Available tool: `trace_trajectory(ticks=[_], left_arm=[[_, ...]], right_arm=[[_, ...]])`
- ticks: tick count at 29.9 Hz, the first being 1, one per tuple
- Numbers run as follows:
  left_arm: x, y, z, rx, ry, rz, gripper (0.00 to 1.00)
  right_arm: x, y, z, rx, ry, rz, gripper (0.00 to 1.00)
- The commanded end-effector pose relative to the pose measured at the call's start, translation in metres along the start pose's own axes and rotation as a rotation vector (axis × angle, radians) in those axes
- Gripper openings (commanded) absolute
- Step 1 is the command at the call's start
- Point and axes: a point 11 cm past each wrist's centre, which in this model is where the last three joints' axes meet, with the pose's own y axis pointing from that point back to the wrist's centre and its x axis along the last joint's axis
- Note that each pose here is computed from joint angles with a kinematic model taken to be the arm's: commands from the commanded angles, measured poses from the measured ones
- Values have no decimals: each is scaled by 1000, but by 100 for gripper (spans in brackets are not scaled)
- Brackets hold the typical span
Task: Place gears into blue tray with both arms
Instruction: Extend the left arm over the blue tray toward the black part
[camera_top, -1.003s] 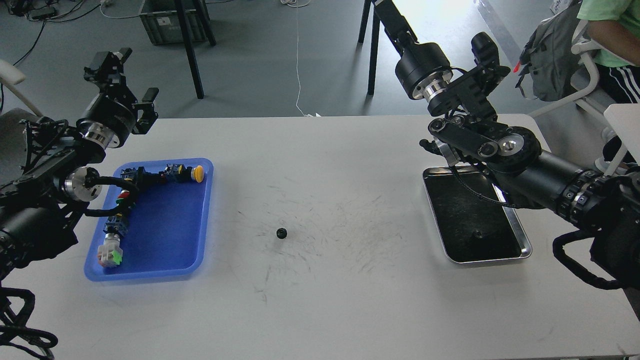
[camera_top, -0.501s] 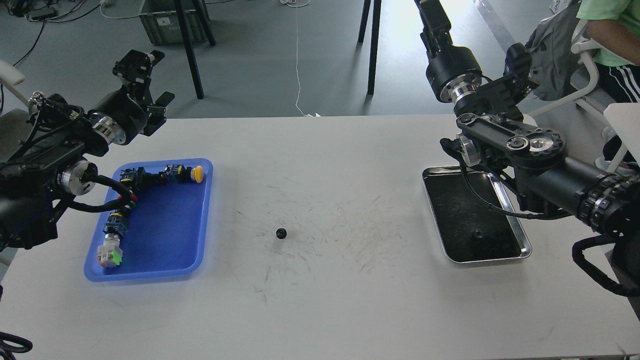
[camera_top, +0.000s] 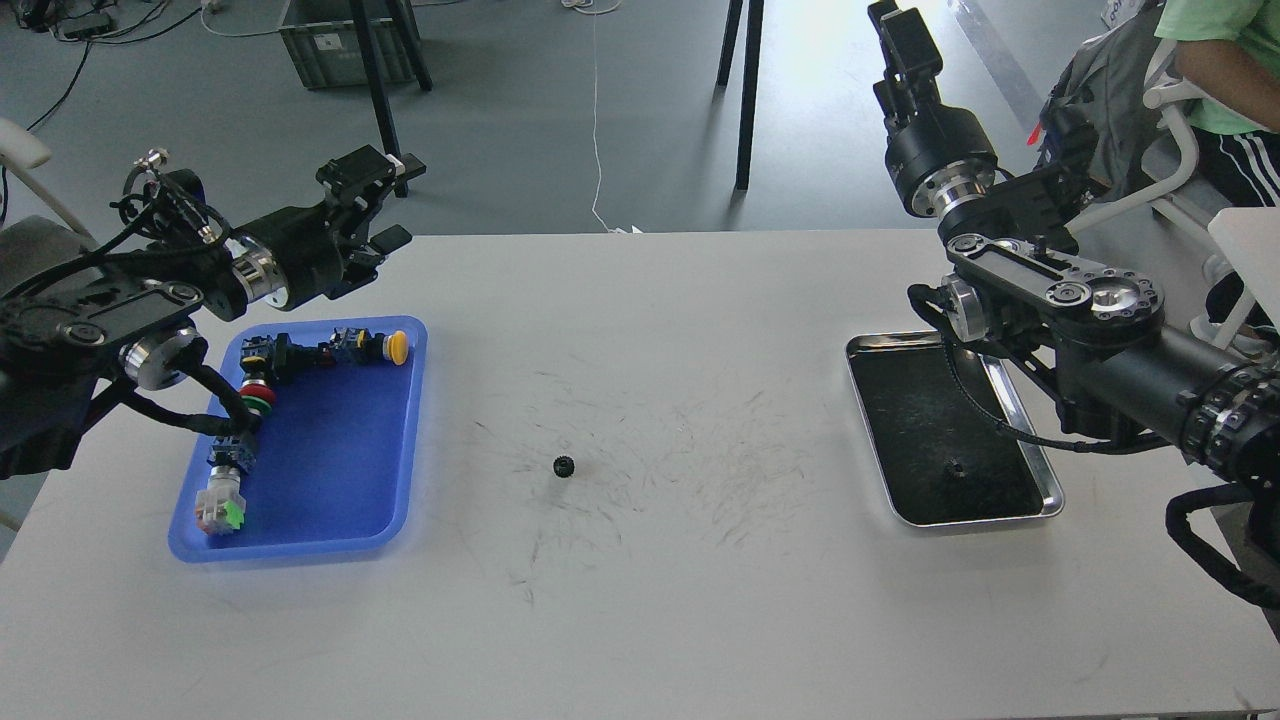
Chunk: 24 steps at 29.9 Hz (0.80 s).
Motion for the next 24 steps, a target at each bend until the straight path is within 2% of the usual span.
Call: trace_trajectory(ticks=[1, 6, 9, 11, 14, 18, 22, 24], left_arm=[[-4, -1, 10, 32, -113, -58, 99], [-32, -10, 36, 25, -265, -210, 99], [-52, -13, 36, 22, -344, -276, 99], [-79, -13, 32, 14, -378, -346, 99], [-83, -11, 36, 12, -435, -365, 99], [-118, -3, 17, 45, -499, -498, 99], [-116, 0, 24, 45, -640, -551, 99], [-130, 2, 28, 24, -665, -600, 99]], right_arm=[[0, 2, 5, -10, -14, 0, 96], [3, 3, 6, -12, -35, 12, 96], [9, 4, 8, -15, -47, 24, 96], [11, 6, 11, -21, -59, 33, 96], [18, 11, 20, -39, -68, 49, 96], [25, 18, 31, -63, -73, 66, 96], [29, 25, 43, -88, -109, 94, 96], [29, 28, 48, -103, -130, 104, 96]])
